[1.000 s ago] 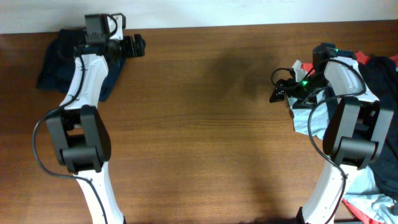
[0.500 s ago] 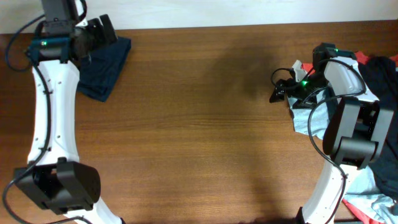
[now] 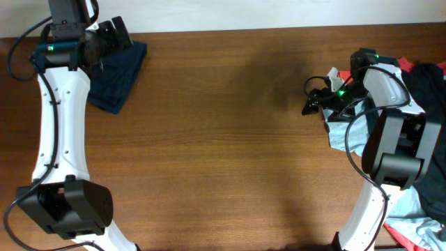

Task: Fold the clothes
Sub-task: 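Release the shorts and raise the left gripper upward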

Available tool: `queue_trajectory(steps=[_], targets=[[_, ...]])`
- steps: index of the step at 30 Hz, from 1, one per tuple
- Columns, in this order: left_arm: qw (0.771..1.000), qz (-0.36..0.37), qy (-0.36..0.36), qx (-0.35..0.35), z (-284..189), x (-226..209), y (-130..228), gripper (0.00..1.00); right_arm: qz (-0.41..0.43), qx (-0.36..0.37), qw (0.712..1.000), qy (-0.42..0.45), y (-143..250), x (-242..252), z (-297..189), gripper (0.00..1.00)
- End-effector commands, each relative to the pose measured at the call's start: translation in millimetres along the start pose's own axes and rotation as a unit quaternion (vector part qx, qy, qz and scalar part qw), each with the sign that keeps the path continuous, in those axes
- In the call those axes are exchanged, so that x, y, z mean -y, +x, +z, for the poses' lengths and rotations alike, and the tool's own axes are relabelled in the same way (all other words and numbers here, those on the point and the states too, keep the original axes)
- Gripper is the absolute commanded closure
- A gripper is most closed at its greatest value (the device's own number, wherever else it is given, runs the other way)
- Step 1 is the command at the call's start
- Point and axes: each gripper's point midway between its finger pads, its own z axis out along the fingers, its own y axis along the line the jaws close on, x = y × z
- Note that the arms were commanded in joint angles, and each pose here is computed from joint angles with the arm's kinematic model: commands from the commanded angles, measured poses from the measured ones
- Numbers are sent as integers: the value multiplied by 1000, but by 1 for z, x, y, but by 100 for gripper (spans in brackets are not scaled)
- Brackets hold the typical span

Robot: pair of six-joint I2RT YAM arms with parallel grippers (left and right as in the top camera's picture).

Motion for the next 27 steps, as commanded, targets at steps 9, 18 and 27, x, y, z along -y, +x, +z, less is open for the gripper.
queue_trajectory(steps=[9,18,27], targets=[[1000,-4,-6,3,-1,-1,-2,1,-10,18,1000,7,-4,-4,-13,1],[1000,-4,-5,3,-1,-1,-2,1,-7,8,1000,6,-3,-2,-6,1],[1000,-4,-6,3,-1,-1,-2,1,-51,79,995,15,-7,-37,-61,1]])
